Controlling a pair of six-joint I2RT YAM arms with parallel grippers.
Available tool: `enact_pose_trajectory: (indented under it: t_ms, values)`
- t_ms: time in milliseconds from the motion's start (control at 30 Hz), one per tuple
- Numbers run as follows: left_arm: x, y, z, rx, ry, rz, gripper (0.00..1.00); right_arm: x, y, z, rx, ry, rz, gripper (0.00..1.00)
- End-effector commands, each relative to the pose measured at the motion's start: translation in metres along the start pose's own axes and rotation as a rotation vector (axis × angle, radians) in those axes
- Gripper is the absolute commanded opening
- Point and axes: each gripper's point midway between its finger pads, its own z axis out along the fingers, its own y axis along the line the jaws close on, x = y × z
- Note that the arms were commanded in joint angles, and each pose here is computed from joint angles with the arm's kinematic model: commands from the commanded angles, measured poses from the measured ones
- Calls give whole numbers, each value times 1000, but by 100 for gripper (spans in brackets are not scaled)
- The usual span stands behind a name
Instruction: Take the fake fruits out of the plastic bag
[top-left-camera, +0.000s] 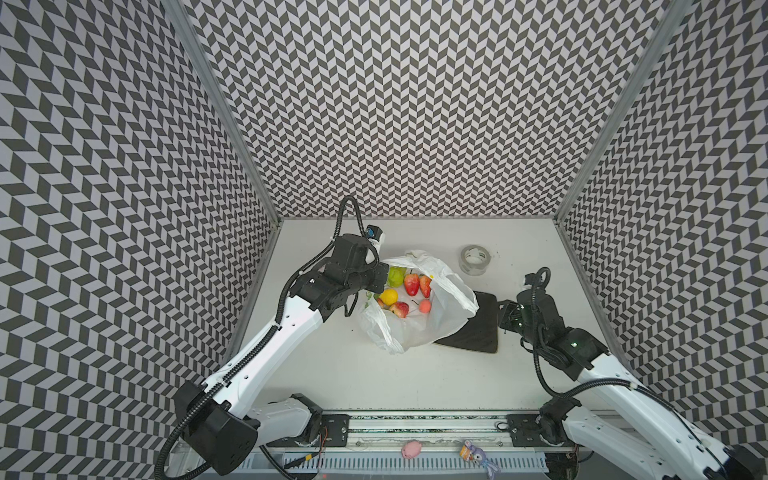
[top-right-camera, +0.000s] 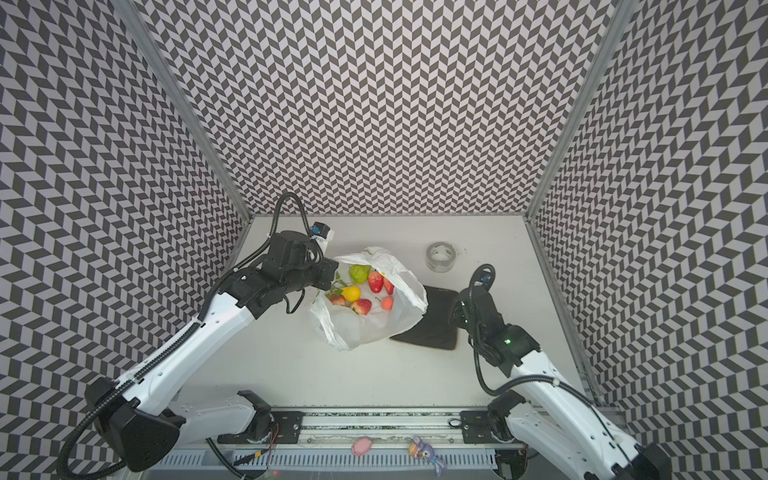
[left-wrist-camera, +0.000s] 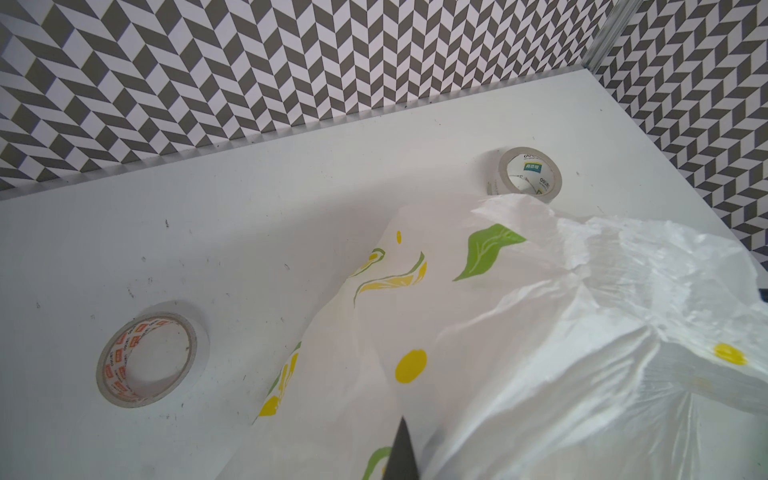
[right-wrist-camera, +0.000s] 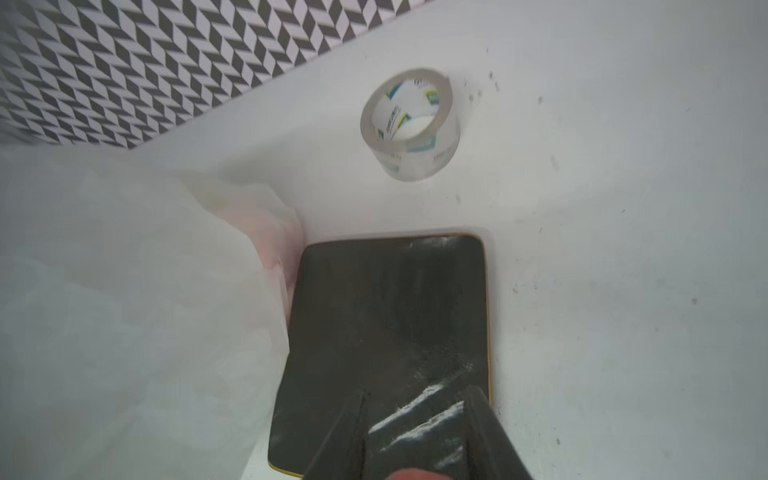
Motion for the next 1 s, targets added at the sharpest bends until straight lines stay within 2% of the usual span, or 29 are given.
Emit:
enact_pose_trajectory:
  t_ms: [0,233,433,833,967]
  values:
    - [-4,-1,-6,11,-23,-22,0,-18,36,16,-171,-89,-10,25]
    - [4,-2,-6,18,-9,-31,0,35,28,60,-183,44,-88,24]
    - [6,-2,-5,20,-1,-30,0,46,18,73,-164,33,-79,25]
    - [3,-3,-4,29,-10,-43,0,66,7,92,-127,83,-108,40]
    - [0,-4,-4,32,-20,-52,0,61,5,89,-107,74,-91,54]
